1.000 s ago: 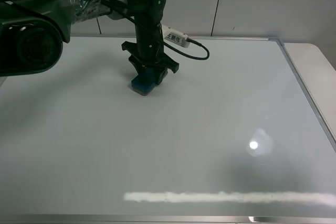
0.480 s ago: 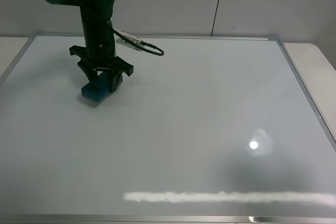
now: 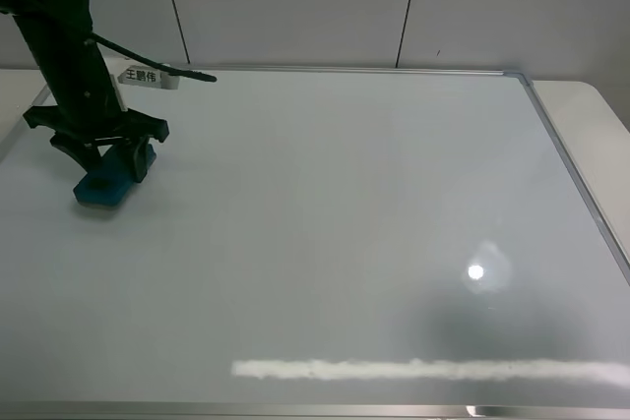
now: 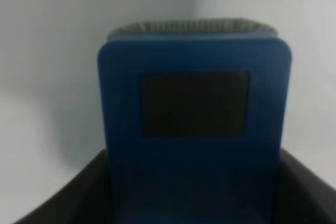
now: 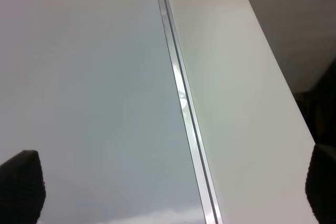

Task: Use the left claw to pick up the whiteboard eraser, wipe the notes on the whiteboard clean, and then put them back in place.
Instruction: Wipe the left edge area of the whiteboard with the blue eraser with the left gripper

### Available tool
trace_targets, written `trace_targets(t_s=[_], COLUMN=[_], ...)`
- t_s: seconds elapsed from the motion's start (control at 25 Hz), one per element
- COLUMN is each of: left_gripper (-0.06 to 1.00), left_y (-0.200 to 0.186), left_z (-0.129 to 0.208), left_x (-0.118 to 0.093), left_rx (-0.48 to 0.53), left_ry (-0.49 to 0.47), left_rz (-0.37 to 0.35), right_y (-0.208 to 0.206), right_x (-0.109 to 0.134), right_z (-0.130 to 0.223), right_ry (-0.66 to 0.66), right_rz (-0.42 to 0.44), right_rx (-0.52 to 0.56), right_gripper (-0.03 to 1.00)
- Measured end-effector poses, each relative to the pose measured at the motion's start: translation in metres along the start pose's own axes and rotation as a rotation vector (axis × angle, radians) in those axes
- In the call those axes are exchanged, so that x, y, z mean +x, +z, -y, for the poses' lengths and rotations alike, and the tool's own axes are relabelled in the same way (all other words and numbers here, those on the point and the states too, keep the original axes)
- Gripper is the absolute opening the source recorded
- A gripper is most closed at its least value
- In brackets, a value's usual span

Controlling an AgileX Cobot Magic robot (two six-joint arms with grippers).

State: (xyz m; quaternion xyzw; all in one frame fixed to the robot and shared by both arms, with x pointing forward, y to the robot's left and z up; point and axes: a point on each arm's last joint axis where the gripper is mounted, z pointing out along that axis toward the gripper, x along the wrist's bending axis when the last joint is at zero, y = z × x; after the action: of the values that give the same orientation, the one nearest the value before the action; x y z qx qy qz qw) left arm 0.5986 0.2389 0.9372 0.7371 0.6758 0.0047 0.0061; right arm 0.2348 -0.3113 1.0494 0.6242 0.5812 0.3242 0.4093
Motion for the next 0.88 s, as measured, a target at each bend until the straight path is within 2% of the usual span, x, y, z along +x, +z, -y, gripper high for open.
trace_targets(t_s=[0.16,0.28,0.48,0.68,0.88], left_gripper=[0.55,0.55,0.55,0.55,0.55], left_y=[0.006,0.013,0.012,0.012,0.012], left_z=[0.006,0.007,0.001,0.001,0.001], left_x=[0.026,0.034,0.029,0.016,0.016], left_rx=[-0.014,-0.047,-0.107,-0.114,-0.115], left_ry=[-0.071,-0.093,-0.064,0.041,0.055], left_rz=[0.0,0.0,0.003,0.002,0.001], right_y=[0.0,0.0,0.0,0.0,0.0], right_x=[0.0,0.0,0.0,0.0,0.0], right_z=[0.0,0.0,0.0,0.0,0.0], right_ry=[0.0,0.0,0.0,0.0,0.0], right_rz=[0.0,0.0,0.0,0.0,0.0], right_rx=[0.0,0.0,0.0,0.0,0.0], right_gripper=[0.99,0.99,0.99,0.99,0.99])
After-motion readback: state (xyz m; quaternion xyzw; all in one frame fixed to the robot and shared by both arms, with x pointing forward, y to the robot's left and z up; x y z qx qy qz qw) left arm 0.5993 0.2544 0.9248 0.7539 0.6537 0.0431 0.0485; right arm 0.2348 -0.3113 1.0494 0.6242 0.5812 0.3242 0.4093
